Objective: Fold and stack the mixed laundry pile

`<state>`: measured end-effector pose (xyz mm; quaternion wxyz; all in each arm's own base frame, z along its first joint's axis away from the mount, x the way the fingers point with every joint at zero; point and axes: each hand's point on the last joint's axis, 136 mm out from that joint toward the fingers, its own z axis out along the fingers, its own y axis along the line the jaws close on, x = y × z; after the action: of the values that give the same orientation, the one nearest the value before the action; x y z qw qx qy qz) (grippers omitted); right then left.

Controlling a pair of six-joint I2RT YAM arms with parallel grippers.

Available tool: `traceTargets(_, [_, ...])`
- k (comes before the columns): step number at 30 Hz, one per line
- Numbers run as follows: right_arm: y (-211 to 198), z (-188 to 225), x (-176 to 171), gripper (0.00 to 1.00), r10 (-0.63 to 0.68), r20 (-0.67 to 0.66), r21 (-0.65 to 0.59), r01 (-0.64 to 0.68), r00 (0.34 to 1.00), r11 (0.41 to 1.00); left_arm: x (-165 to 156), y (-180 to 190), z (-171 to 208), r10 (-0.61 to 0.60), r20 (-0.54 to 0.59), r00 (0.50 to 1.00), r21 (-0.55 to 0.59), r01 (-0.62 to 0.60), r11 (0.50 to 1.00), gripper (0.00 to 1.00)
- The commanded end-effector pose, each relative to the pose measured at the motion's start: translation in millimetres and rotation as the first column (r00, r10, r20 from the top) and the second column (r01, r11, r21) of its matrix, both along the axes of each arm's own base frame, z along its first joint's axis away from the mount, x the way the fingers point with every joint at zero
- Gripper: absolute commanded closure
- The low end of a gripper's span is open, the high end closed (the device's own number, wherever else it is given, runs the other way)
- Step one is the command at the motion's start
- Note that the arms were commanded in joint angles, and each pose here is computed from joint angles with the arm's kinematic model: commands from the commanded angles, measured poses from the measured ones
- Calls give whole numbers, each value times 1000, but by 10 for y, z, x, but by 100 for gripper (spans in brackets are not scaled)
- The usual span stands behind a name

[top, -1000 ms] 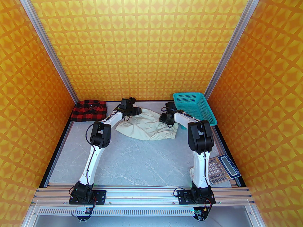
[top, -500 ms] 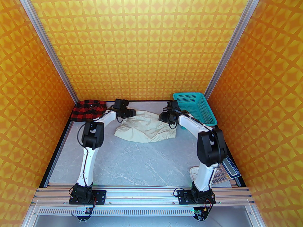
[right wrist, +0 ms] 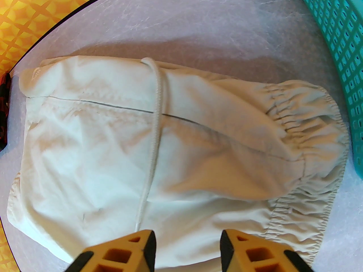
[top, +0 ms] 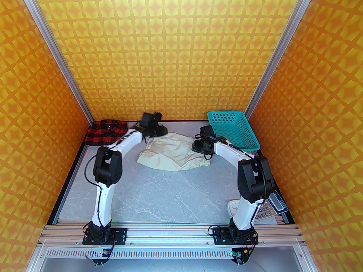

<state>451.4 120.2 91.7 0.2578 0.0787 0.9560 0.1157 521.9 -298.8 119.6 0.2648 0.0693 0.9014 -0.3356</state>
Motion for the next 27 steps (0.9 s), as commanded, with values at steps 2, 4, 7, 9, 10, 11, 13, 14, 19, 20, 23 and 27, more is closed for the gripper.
traceTargets(2, [-89,-91,-73,56,0,-28,-37,-1,1000,999,-137,220,-726,77,-175,982,46,-70,997,91])
traceTargets(4, [-88,-95,-86,56,6,-35,-39,-7,999,999,-197,321,-894,109,-208,972,78,-94,992,94])
traceTargets(7, [-82,-105,-103,56,22,-46,-43,-24,999,999,-281,557,-1042,177,-244,954,115,-153,982,99])
traceTargets(9, [-47,-133,-102,54,42,-61,-39,-44,997,998,-329,753,-1083,222,-260,940,123,-196,973,100])
traceTargets(10, [-27,-148,-102,53,51,-69,-40,-54,996,998,-324,822,-1064,236,-254,938,126,-210,969,100])
traceTargets(11, [2,-158,-99,52,64,-73,-43,-67,995,997,-418,928,-1144,249,-273,929,147,-216,965,100])
traceTargets(13, [89,-205,-84,51,88,-84,-43,-92,993,995,-482,1059,-1147,256,-279,925,162,-218,963,100])
traceTargets(14, [161,-237,-77,50,102,-92,-38,-106,991,994,-514,1131,-1135,258,-280,925,170,-217,961,100])
traceTargets(19, [470,-480,-45,50,152,-142,-21,-156,978,988,-694,1521,-1053,275,-278,921,205,-222,953,100])
traceTargets(20, [511,-558,-44,50,156,-158,-19,-161,975,987,-745,1603,-1034,275,-280,920,210,-221,952,100])
traceTargets(23, [543,-767,-105,50,152,-221,-28,-162,963,986,-862,1822,-1006,267,-292,918,236,-202,951,100])
traceTargets(27, [487,-804,-269,51,139,-259,-36,-154,956,987,-955,2003,-910,264,-292,919,251,-193,949,100])
